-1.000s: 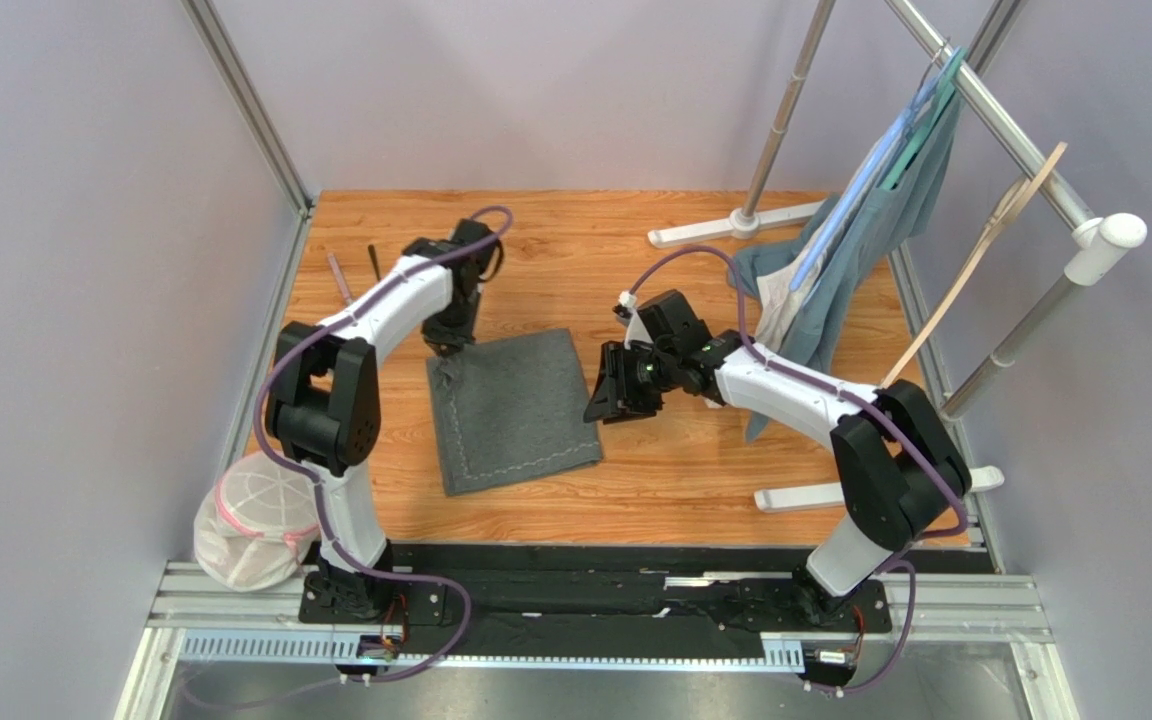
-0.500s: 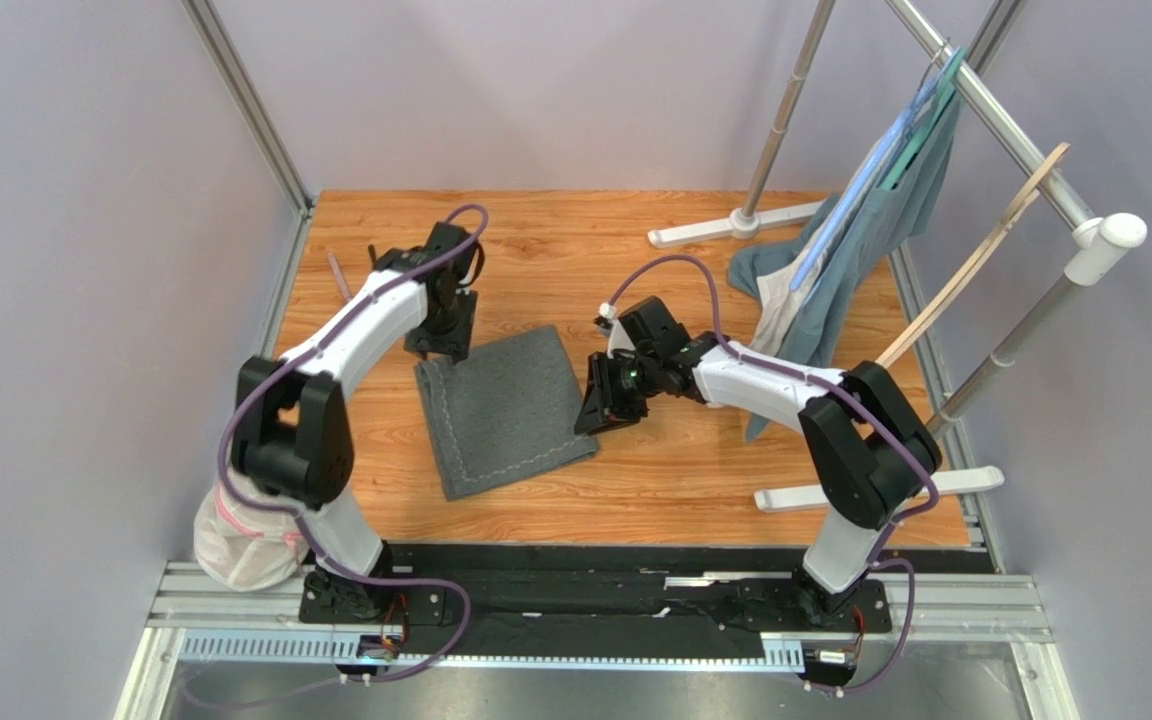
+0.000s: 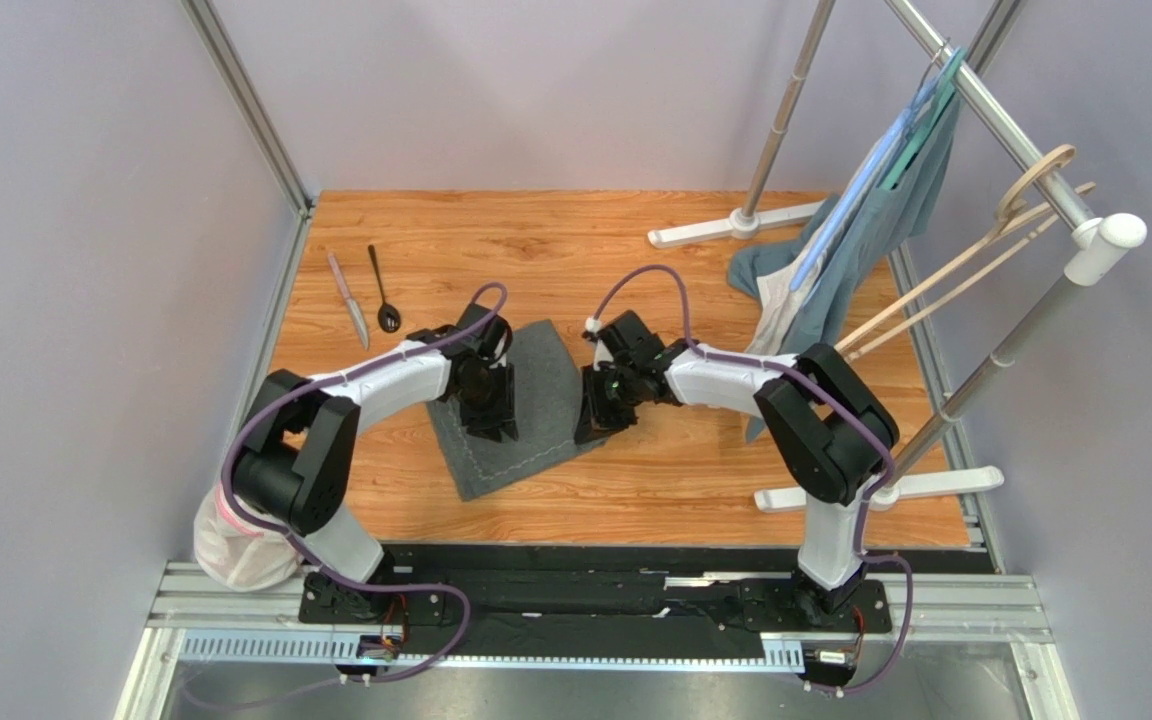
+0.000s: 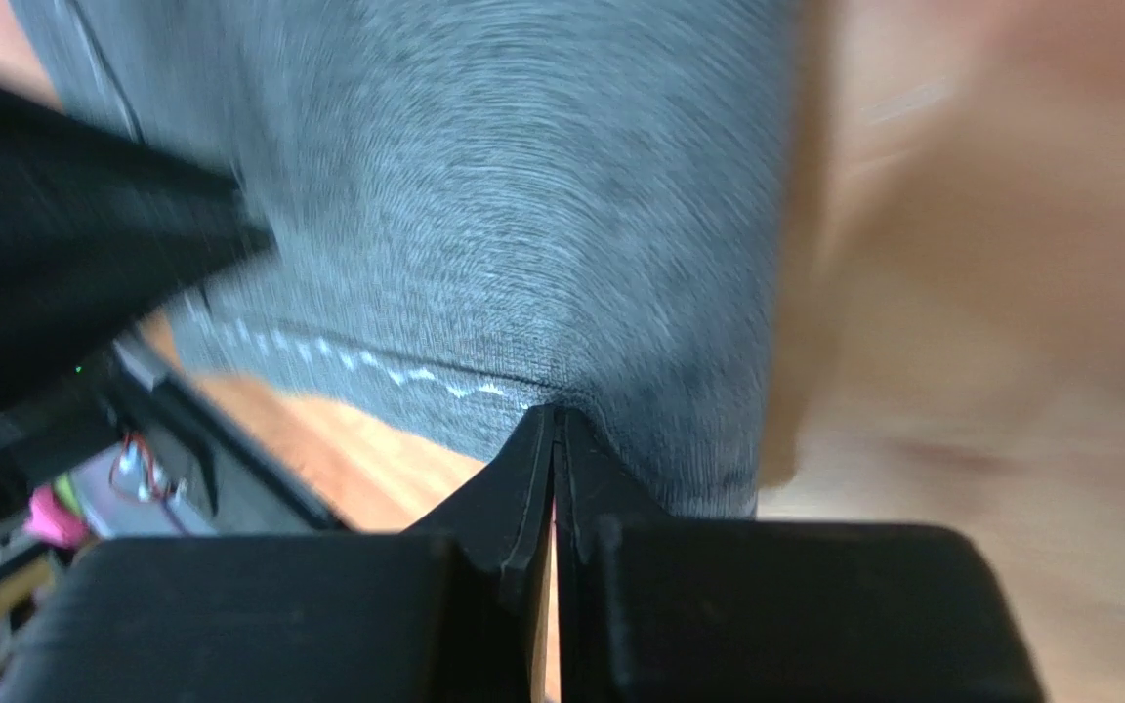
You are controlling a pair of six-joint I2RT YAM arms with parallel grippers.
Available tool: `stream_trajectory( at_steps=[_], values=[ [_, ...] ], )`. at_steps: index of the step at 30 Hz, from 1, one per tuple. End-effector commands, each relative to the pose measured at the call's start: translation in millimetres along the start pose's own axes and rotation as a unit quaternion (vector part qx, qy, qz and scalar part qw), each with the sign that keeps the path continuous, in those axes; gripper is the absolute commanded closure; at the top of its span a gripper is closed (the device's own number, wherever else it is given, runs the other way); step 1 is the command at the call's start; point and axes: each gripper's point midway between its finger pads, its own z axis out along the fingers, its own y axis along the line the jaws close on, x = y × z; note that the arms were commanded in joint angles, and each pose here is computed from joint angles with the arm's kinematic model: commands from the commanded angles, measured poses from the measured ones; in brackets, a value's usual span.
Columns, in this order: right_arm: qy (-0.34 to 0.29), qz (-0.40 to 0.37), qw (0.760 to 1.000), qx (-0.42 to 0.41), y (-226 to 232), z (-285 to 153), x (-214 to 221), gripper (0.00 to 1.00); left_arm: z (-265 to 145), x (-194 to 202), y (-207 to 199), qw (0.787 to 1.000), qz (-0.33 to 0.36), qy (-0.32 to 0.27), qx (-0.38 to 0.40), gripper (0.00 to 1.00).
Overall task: Fold the napkin into a case and place the utensils inside
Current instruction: Rotate the square-folded napkin at the center of the board.
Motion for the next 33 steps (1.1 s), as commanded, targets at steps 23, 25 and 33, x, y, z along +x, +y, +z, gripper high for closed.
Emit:
stream_trajectory(
  at_steps=[23,25,33],
  values=[
    [-0.033,0.0,0.999,-0.036,19,-24,-30,0.88,-77,-47,-32,0.989,0.008,-0.106,0.1,0.48],
    [-0.036,-0.009,0.999,0.002,-2,-20,-33,0.88,-87,-51,-25,0.988,0.005,-0.118,0.099,0.45],
    [-0.046,-0.1,0.964,0.241,-114,-46,-90,0.88,-102,-53,-1,0.987,-0.009,-0.127,0.095,0.39]
  ],
)
